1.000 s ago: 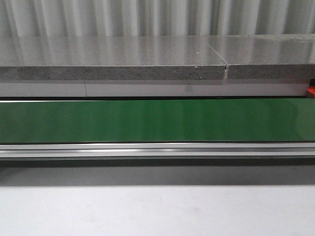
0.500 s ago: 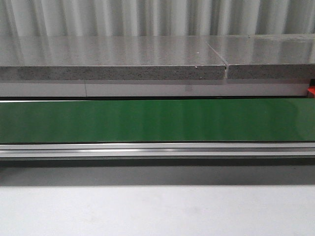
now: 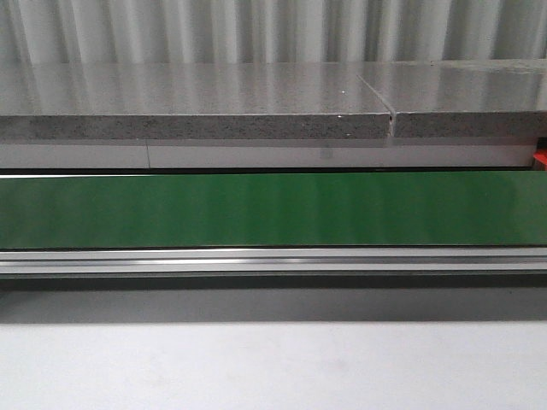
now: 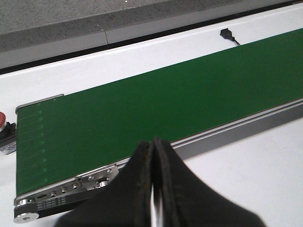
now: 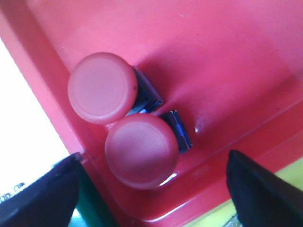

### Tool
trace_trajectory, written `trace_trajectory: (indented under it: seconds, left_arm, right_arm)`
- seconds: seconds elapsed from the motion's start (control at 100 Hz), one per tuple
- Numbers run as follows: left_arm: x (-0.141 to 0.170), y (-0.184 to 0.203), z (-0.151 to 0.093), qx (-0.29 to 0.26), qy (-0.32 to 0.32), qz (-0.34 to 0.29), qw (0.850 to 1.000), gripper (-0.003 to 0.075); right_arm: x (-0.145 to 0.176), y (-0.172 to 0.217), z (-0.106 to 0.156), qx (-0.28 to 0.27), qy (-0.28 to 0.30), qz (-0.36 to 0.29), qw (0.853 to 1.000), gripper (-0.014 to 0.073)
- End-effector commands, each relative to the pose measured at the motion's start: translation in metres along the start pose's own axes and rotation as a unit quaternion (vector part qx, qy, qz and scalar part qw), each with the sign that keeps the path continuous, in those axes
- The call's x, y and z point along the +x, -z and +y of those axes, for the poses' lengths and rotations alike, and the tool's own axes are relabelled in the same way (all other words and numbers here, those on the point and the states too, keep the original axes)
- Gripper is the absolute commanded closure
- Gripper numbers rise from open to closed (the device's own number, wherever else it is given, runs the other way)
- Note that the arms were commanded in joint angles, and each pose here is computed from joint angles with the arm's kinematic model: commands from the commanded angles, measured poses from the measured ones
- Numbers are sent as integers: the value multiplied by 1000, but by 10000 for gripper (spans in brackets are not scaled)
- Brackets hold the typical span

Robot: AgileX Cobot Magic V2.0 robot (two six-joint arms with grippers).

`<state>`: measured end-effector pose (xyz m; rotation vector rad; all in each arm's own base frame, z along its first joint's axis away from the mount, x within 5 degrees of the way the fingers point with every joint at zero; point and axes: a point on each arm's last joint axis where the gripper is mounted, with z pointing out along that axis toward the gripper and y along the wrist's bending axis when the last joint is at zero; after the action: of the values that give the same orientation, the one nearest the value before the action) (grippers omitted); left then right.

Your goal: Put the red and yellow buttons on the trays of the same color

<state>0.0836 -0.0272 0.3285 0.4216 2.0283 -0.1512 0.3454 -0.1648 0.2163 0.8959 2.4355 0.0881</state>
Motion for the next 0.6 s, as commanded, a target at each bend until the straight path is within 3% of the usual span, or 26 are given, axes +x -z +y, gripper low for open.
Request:
trace_trajectory:
  seconds: [0.0, 0.19, 0.28, 0.35, 0.59]
  left_arm:
    - [-14, 4, 0, 0, 9, -45, 999, 741]
    - [-14, 4, 0, 0, 9, -45, 999, 741]
    - [-14, 4, 0, 0, 9, -45, 999, 741]
    - [-14, 4, 0, 0, 9, -45, 999, 741]
    - [-14, 4, 0, 0, 9, -45, 999, 741]
  right_arm:
    - [-17, 35, 6, -15, 2, -65, 998, -48]
    - [-18, 65, 11, -19, 33, -88, 995, -45]
    - [-17, 80, 17, -25, 50, -98, 994, 14]
    - [-15, 90, 23, -30, 66, -104, 992, 118]
    - [0, 120, 53, -50, 131, -113, 984, 625]
